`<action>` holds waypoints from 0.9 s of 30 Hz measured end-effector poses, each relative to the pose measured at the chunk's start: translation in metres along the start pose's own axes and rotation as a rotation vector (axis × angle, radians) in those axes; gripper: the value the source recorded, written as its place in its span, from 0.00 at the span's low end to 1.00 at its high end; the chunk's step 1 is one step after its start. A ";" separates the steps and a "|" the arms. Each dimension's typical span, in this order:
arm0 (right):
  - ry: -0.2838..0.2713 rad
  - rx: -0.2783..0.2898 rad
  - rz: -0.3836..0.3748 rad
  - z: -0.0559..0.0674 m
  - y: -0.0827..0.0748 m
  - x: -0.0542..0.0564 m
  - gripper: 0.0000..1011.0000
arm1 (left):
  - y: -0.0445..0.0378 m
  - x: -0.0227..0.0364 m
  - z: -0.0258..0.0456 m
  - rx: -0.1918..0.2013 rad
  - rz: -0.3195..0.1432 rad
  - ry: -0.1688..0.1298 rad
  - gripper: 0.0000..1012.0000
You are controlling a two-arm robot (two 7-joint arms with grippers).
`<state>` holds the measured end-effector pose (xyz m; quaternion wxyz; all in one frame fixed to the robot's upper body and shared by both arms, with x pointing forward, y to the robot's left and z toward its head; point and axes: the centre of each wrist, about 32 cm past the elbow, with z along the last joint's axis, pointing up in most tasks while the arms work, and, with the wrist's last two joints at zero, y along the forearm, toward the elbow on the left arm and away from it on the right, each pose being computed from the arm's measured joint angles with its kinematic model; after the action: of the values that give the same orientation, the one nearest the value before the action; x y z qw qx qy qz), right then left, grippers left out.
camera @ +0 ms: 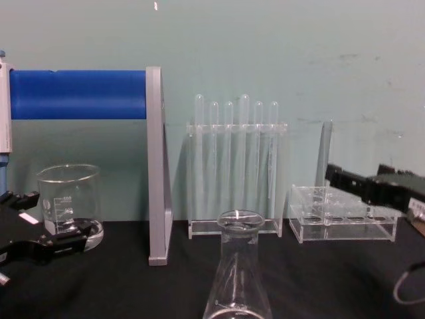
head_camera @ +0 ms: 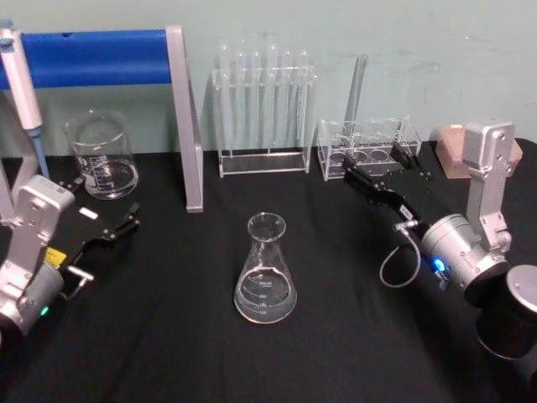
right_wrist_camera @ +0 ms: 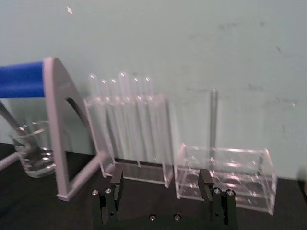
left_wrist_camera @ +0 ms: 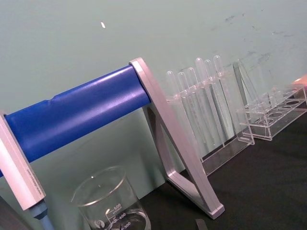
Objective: Grasp the erlenmeyer flask with one hand, shake it three times, then place it back.
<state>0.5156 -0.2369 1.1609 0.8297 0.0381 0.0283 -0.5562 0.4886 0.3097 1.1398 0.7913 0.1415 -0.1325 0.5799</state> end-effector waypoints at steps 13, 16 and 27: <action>-0.004 -0.122 -0.093 -0.016 0.006 -0.009 0.99 | 0.0000 0.0000 0.0000 0.000 0.000 0.000 0.99; -0.012 -0.146 -0.095 -0.018 0.007 -0.009 0.99 | 0.0000 0.0000 0.0000 0.000 0.000 0.000 0.99; -0.016 -0.197 -0.096 -0.021 0.005 -0.010 0.99 | 0.0000 0.0000 0.0000 0.000 0.000 0.000 0.99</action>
<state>0.5164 -0.2236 1.1407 0.8021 -0.0495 0.0783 -0.5900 0.4886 0.3097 1.1398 0.7913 0.1415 -0.1324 0.5799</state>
